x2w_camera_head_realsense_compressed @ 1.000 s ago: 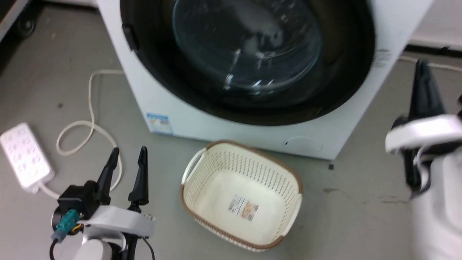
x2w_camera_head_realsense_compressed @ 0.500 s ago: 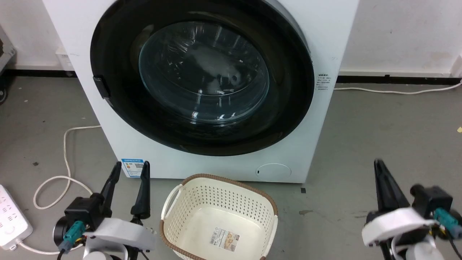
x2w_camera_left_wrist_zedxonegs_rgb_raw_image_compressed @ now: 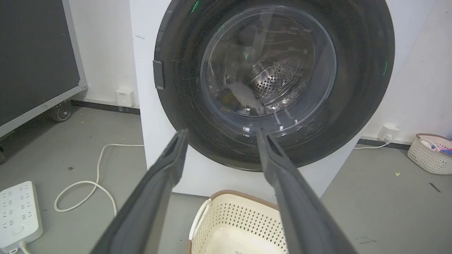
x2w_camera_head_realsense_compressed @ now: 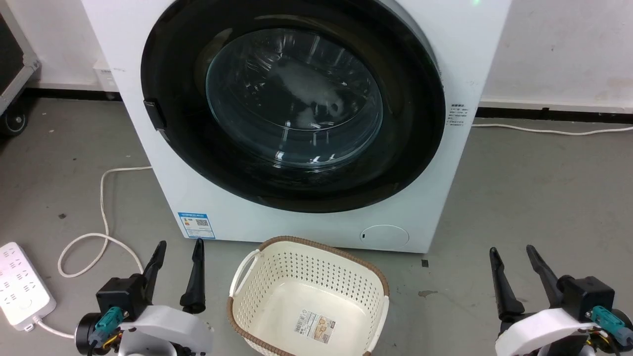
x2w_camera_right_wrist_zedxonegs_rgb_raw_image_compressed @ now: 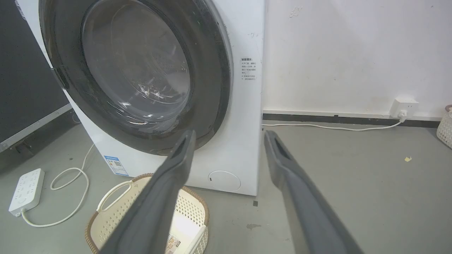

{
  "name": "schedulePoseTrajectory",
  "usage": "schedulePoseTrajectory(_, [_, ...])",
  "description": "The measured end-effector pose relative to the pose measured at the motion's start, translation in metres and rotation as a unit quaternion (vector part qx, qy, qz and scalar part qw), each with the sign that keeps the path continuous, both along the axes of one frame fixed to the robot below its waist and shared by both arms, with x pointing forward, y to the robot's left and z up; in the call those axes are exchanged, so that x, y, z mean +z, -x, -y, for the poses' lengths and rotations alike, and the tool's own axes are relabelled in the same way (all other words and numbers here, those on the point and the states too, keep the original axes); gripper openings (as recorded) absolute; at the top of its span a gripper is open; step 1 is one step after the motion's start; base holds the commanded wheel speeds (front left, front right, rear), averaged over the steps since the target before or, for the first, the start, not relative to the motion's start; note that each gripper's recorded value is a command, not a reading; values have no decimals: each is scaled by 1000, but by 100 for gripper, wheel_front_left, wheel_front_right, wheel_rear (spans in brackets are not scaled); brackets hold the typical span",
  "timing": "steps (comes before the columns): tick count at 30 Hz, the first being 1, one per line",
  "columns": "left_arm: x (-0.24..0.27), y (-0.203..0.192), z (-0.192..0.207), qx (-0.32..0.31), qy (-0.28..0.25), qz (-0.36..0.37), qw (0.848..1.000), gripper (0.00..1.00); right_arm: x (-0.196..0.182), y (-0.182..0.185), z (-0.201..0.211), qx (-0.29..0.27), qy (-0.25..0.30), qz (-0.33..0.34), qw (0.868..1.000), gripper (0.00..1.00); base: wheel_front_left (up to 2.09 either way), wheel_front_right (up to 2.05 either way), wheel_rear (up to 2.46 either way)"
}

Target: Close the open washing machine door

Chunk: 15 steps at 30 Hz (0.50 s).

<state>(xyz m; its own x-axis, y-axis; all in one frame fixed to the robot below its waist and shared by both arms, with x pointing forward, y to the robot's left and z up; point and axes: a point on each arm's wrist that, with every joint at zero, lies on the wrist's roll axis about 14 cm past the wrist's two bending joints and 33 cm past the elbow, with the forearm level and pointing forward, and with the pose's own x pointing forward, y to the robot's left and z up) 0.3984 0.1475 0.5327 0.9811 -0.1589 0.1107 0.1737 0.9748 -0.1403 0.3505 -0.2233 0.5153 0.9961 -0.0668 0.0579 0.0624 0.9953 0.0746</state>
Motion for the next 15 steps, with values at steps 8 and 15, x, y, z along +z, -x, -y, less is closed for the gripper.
schedulePoseTrajectory(8, [-10, 0, -1, 1, 5, -23, 1000, 100, -2, -2, -2, 3, -7, -3, 1000, 100, 0, 0, 0])
schedulePoseTrajectory(15, [-9, -2, -1, 1, 4, -22, 1000, 100, -4, -3, -3, 5, -11, -6, 1000, 100, 0, 0, 0])
